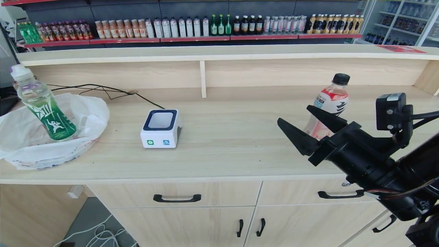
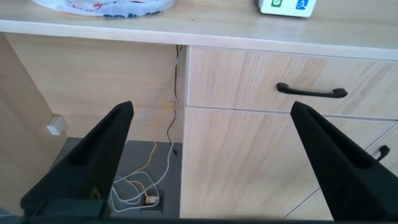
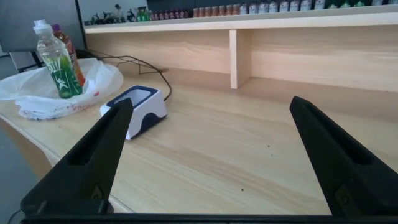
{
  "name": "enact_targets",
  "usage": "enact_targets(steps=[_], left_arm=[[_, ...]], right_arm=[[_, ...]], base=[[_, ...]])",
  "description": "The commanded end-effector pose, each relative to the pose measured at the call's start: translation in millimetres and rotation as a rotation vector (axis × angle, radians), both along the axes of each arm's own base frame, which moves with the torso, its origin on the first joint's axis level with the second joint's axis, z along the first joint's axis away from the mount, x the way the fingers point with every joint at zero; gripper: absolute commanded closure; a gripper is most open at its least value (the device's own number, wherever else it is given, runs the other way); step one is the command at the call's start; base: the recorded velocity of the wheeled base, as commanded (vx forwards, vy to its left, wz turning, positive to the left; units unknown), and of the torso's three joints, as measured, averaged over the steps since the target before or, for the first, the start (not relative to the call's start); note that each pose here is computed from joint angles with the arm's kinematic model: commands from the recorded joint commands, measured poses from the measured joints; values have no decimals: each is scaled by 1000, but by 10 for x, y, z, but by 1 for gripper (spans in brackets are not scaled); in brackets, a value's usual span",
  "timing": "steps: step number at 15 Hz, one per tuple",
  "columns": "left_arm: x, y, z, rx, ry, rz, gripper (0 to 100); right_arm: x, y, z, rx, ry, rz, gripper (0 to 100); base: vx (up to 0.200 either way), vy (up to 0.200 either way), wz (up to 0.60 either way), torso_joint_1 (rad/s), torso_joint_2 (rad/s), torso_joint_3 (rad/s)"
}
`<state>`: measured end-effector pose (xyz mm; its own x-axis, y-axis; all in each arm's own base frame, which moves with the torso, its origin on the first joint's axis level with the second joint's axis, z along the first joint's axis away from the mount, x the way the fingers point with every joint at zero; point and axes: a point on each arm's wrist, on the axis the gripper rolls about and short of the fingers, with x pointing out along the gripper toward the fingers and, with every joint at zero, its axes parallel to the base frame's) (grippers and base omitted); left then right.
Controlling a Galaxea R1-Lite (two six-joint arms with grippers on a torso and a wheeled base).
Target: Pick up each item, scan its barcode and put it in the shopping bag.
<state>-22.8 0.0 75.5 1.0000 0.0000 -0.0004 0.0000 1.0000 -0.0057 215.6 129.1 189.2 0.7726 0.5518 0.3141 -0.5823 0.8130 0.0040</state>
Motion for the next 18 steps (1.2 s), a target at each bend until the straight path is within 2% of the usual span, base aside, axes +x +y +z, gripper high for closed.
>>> enact_targets(steps=[1, 7, 10, 13, 18], left_arm=[[0, 0, 0, 0, 0, 0, 0], [0, 0, 0, 1, 0, 0, 0], [0, 0, 0, 0, 0, 0, 0], [0, 0, 0, 1, 0, 0, 0], [0, 0, 0, 1, 0, 0, 0]], right_arm=[[-46, -48, -144, -26, 59, -48, 0], [-53, -69, -261, -63, 97, -89, 0], [-60, -132, -352, -68, 145, -104, 0], [-17, -126, -350, -63, 144, -109, 0], [287, -37, -405, -63, 142, -135, 0]], base=[[0, -200, 0, 2, 2, 2], [0, -200, 0, 2, 2, 2], [0, 0, 0, 0, 0, 0], [0, 0, 0, 0, 0, 0], [0, 0, 0, 0, 0, 0]])
